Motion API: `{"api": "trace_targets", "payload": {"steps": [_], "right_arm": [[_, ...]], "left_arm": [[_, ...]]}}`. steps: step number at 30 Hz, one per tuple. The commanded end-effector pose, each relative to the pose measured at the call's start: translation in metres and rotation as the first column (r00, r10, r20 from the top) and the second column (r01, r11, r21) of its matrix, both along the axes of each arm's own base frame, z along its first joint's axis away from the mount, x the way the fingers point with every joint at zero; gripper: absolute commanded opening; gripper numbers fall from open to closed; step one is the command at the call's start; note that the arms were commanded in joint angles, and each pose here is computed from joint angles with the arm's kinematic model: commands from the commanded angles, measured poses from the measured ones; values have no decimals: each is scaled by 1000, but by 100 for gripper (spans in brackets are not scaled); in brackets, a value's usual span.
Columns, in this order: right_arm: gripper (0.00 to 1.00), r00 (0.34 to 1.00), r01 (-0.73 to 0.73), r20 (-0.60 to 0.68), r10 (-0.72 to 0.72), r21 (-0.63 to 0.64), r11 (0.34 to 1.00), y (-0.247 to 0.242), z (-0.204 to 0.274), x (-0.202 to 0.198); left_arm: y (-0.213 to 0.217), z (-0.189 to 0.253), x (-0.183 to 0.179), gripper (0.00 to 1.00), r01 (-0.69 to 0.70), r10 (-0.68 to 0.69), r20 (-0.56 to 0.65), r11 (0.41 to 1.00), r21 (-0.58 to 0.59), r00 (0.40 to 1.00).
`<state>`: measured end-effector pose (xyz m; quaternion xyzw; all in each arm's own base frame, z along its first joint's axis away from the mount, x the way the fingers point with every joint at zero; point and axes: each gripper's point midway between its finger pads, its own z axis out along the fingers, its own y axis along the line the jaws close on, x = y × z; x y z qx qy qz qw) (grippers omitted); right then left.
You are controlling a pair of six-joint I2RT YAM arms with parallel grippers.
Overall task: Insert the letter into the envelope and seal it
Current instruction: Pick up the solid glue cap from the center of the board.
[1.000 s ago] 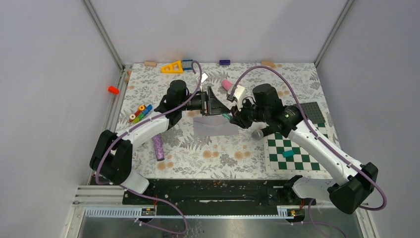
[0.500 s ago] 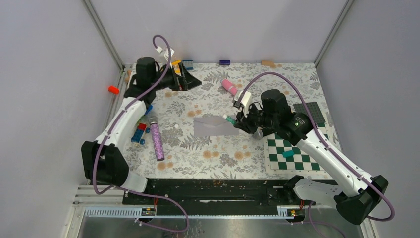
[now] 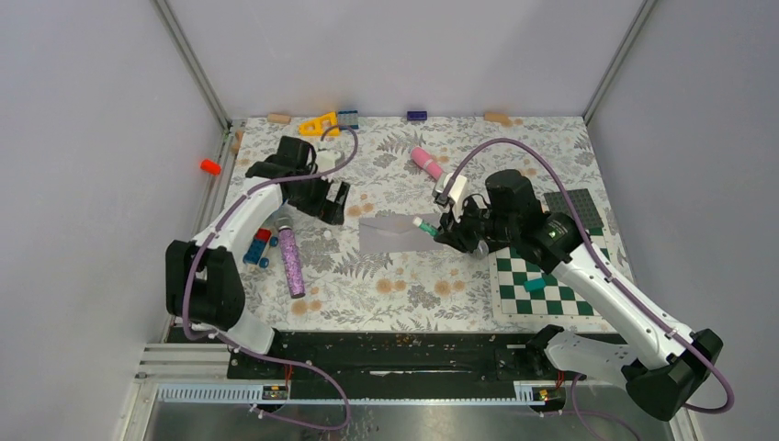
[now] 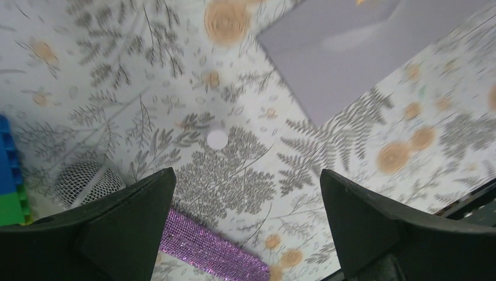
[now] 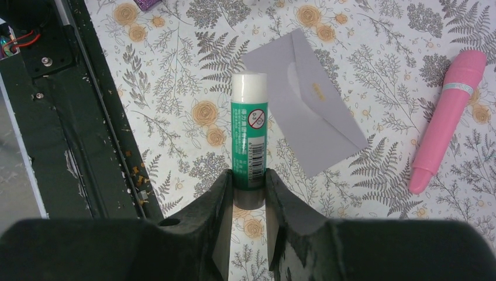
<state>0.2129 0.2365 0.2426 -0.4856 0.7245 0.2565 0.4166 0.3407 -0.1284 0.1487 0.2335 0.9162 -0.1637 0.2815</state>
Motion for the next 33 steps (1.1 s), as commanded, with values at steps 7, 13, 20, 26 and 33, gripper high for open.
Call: {"api": "trace_targets", "payload": {"steps": [7,13,20,26,33], "right_arm": [[9,999,-48,20,48,22,999,3,2,-9],[9,999,-53,14,52,22,998,3,0,-10],[9,998,-55,9,55,21,998,3,-2,-9],[9,998,-56,4,56,22,998,4,-3,-9],[9,998,-55,3,55,24,998,4,-3,-9]], "left_arm": [[12,-61,-18,98,133,-106,-128,965,226,986],[18,-80,-12,89,118,-78,-154,955,273,985],[19,-94,-1,78,98,-57,-147,950,295,988],[12,-100,1,61,106,-62,-167,957,269,984],[15,-110,0,52,109,-57,-187,954,279,981]]}}
